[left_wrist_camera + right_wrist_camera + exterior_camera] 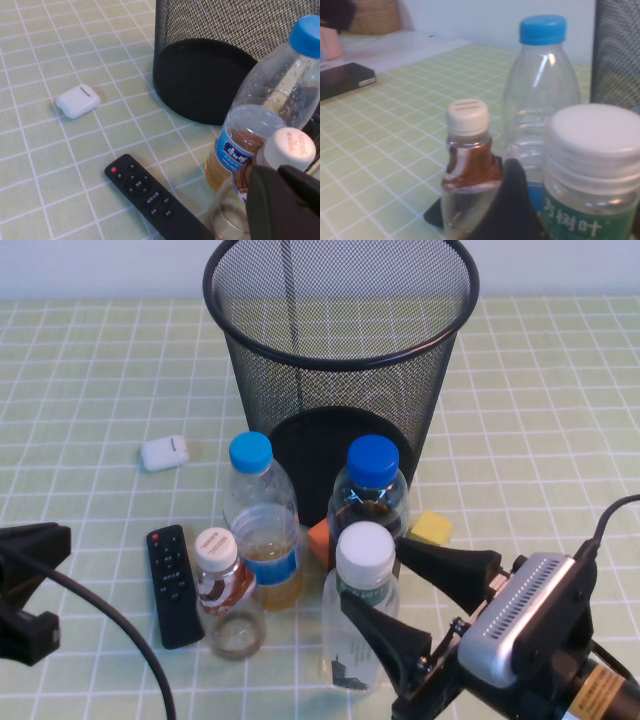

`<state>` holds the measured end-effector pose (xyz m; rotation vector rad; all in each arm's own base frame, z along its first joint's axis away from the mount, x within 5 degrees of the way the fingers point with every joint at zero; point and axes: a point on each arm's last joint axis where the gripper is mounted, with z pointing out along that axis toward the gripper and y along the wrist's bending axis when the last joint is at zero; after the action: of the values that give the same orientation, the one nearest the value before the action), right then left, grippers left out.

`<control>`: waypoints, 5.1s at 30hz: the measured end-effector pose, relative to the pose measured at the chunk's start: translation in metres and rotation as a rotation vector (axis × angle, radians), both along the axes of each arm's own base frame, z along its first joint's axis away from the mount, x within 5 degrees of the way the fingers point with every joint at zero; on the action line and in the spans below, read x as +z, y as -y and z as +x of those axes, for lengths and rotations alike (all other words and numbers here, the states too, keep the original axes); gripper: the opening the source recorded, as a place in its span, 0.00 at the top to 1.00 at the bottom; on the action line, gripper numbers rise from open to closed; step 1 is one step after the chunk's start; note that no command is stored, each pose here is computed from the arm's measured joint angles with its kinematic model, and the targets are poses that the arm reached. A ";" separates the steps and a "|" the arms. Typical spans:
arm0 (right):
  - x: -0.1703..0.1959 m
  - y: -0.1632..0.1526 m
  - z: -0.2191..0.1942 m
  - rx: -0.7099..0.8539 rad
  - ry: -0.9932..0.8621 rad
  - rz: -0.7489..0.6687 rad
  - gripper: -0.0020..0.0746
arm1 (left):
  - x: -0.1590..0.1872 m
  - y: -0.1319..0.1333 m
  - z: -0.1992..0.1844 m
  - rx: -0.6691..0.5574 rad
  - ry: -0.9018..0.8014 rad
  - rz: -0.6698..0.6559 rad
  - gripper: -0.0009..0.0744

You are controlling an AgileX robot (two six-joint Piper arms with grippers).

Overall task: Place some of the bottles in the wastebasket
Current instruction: Pick up a bottle from the table with right arm, then place the bottle in the trash can, then pick up a bottle from the table with left arm

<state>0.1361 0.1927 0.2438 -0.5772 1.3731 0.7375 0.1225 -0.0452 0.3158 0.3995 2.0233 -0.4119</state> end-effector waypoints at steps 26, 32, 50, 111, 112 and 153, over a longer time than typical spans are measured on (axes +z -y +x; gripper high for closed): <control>0.002 -0.008 0.009 -0.052 0.047 -0.055 0.31 | 0.001 0.001 0.000 -0.007 0.006 -0.008 1.00; -0.005 -0.022 0.018 -0.059 0.069 -0.102 0.31 | 0.001 0.001 0.000 -0.007 0.006 -0.009 1.00; -0.006 -0.032 0.025 -0.070 0.073 -0.076 0.88 | 0.001 0.001 0.000 -0.010 0.009 -0.005 1.00; 0.210 -0.031 0.213 -0.276 0.124 -0.209 0.98 | 0.000 0.003 -0.002 -0.042 -0.003 0.007 1.00; 0.205 -0.032 0.216 -0.277 0.115 -0.217 0.98 | 0.000 0.003 -0.002 -0.042 -0.003 0.007 1.00; 0.231 0.015 0.148 -0.162 -0.226 -0.414 0.97 | 0.005 0.008 -0.002 -0.110 0.062 -0.001 1.00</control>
<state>0.2846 0.1781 0.4750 -0.7101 1.7789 0.3946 0.1201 -0.0528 0.3206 0.5185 1.9463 -0.4622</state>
